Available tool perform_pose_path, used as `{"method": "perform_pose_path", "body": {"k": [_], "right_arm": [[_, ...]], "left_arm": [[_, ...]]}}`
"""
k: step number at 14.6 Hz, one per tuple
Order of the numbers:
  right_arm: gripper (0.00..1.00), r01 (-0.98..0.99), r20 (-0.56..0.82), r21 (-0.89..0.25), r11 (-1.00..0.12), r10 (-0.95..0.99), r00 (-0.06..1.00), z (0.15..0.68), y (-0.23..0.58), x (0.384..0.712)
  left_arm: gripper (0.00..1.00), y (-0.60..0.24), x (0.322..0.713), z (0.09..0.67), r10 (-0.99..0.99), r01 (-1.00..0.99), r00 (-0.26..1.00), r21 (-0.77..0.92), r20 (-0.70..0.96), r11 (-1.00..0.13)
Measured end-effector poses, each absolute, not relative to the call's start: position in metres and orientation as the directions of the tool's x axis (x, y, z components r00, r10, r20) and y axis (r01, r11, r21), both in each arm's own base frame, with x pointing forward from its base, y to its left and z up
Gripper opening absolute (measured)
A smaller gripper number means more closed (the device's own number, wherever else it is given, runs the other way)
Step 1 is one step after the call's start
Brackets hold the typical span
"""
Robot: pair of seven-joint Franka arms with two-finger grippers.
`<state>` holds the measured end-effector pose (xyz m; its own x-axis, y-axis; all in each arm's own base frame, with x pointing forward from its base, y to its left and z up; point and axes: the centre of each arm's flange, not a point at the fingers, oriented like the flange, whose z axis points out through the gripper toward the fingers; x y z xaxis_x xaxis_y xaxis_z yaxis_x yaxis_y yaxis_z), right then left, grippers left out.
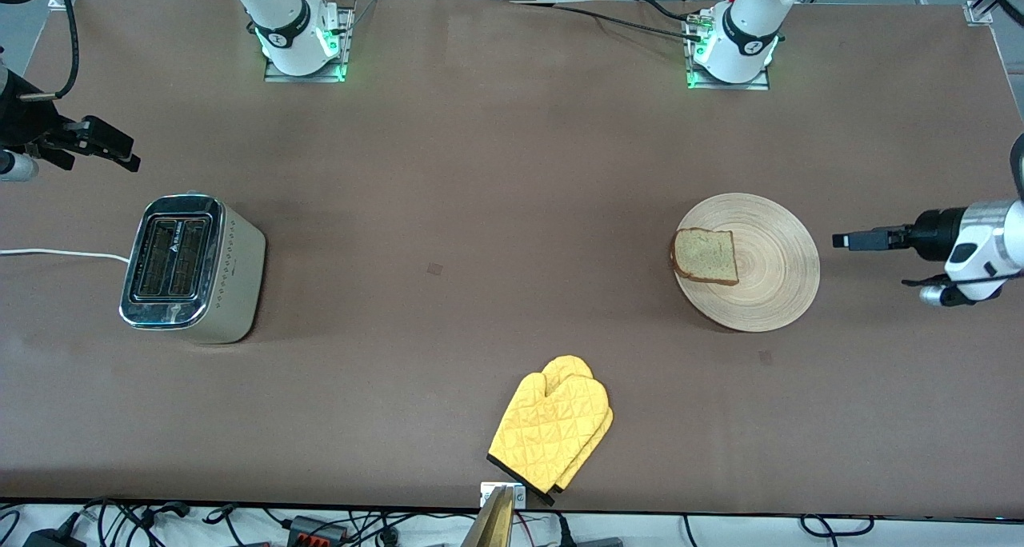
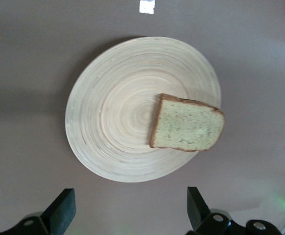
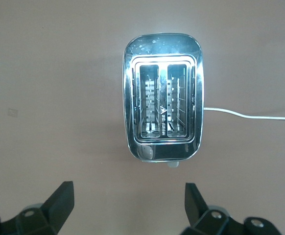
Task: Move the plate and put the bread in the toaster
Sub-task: 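Reach the left gripper to the rim of the wooden plate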
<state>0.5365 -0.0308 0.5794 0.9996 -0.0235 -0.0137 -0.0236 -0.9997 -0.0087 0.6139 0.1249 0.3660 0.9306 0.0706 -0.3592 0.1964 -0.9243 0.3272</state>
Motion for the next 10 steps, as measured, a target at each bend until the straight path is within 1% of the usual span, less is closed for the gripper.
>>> {"method": "perform_pose_path", "body": {"k": [3,10], "right_arm": [[1.0,-0.022,-0.011,-0.009,-1.0,-0.022,1.0,0.58,-0.03,0.537],[1.0,-0.022,-0.01,-0.008,-1.0,-0.022,1.0,0.579,-0.03,0.537]], "left_arm": [[1.0,0.166,0.612,0.324,0.013,0.159,0.945,0.423,-0.328,-0.892],[1.0,0.209,0.592,0.246,-0.028,0.162,0.941,0.522,-0.338,-0.837]]}}
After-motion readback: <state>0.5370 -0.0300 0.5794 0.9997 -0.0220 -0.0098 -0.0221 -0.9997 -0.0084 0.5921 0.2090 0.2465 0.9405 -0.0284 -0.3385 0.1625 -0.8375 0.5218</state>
